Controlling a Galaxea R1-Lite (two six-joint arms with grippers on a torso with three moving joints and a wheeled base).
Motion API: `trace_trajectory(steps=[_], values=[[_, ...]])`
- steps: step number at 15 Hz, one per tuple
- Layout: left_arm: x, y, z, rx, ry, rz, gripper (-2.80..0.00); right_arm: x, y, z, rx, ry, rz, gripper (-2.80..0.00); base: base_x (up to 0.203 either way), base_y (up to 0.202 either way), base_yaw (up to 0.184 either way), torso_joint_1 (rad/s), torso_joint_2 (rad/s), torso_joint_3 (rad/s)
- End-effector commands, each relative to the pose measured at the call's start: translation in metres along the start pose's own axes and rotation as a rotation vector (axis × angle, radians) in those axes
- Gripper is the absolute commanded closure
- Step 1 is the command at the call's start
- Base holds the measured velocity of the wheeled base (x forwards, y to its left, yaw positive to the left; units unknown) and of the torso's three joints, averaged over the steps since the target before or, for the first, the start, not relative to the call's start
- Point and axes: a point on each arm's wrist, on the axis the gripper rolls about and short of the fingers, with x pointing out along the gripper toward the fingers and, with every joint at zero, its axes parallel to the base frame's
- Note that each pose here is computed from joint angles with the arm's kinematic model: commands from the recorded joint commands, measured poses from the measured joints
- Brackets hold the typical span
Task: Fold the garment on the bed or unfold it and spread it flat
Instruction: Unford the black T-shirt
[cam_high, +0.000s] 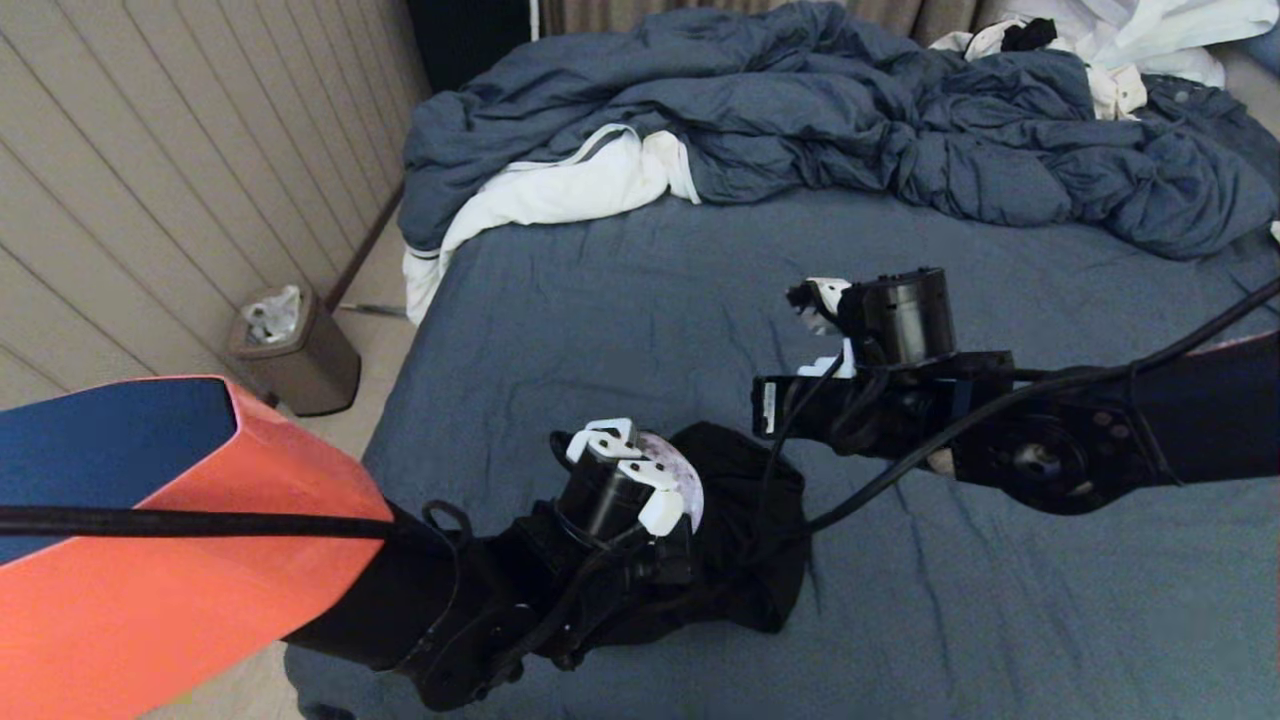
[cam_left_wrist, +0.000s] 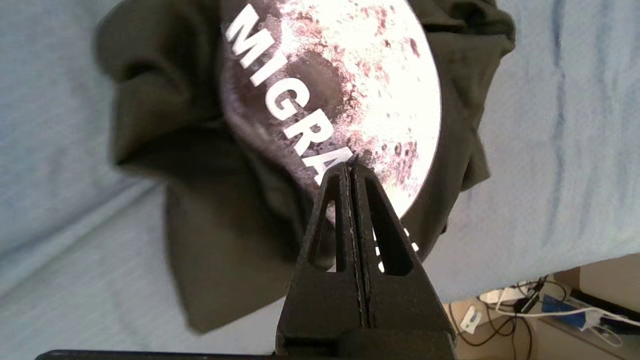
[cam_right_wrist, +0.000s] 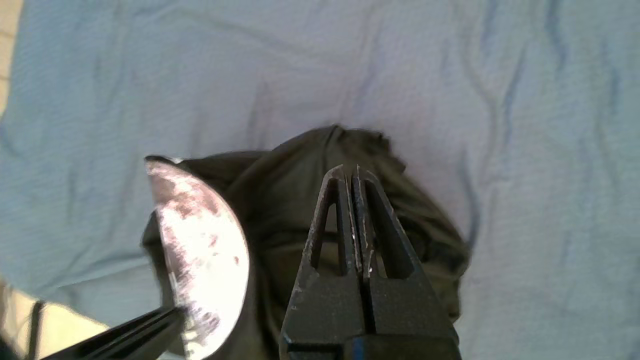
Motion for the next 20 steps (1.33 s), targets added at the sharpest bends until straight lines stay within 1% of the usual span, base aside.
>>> trace_trajectory(steps=[1,4,5,7,9,10,11,12,13,17,18,20], values=[[-0.009,-0.004,0.009,-0.013,-0.034,-0.01,-2.8,0.004,-0.005,0.0,-0.009,-0.001,-0.014,0.0,0.0,0.0,0.0,0.0,0.0,0.0],[-0.021,-0.002,0.016,-0.016,-0.049,-0.009,-2.8,0.008,-0.006,-0.001,-0.016,0.006,-0.02,0.0,0.0,0.0,0.0,0.0,0.0,0.0],[-0.02,0.0,0.019,-0.022,-0.053,-0.007,-2.8,0.009,-0.007,-0.001,-0.016,0.006,-0.021,0.0,0.0,0.0,0.0,0.0,0.0,0.0],[-0.016,0.001,0.019,-0.021,-0.037,0.003,-2.8,0.009,-0.006,-0.002,-0.019,0.007,-0.02,0.0,0.0,0.0,0.0,0.0,0.0,0.0],[0.0,0.001,0.013,-0.019,-0.015,0.019,-2.8,0.009,-0.005,0.0,-0.02,0.001,-0.015,0.0,0.0,0.0,0.0,0.0,0.0,0.0],[0.016,0.002,0.012,-0.035,-0.015,0.031,-2.8,0.01,-0.004,0.001,-0.019,-0.001,-0.014,0.0,0.0,0.0,0.0,0.0,0.0,0.0],[0.029,0.001,0.014,-0.065,-0.021,0.036,-2.8,0.009,-0.004,0.0,-0.018,0.001,-0.013,0.0,0.0,0.0,0.0,0.0,0.0,0.0],[0.036,-0.001,0.016,-0.086,-0.019,0.042,-2.8,0.01,-0.004,-0.002,-0.021,0.007,-0.016,0.0,0.0,0.0,0.0,0.0,0.0,0.0],[0.041,-0.001,0.015,-0.095,0.002,0.057,-2.8,0.011,-0.004,-0.002,-0.02,0.01,-0.015,0.0,0.0,0.0,0.0,0.0,0.0,0.0],[0.056,0.0,0.007,-0.09,0.019,0.079,-2.8,0.01,-0.004,-0.002,-0.02,0.007,-0.013,0.0,0.0,0.0,0.0,0.0,0.0,0.0],[0.057,0.001,0.004,-0.089,0.025,0.085,0.0,0.01,-0.004,-0.002,-0.02,0.007,-0.013,0.0,0.0,0.0,0.0,0.0,0.0,0.0],[0.053,0.002,0.005,-0.091,0.027,0.088,0.0,0.011,-0.004,-0.002,-0.02,0.009,-0.014,0.0,0.0,0.0,0.0,0.0,0.0,0.0]])
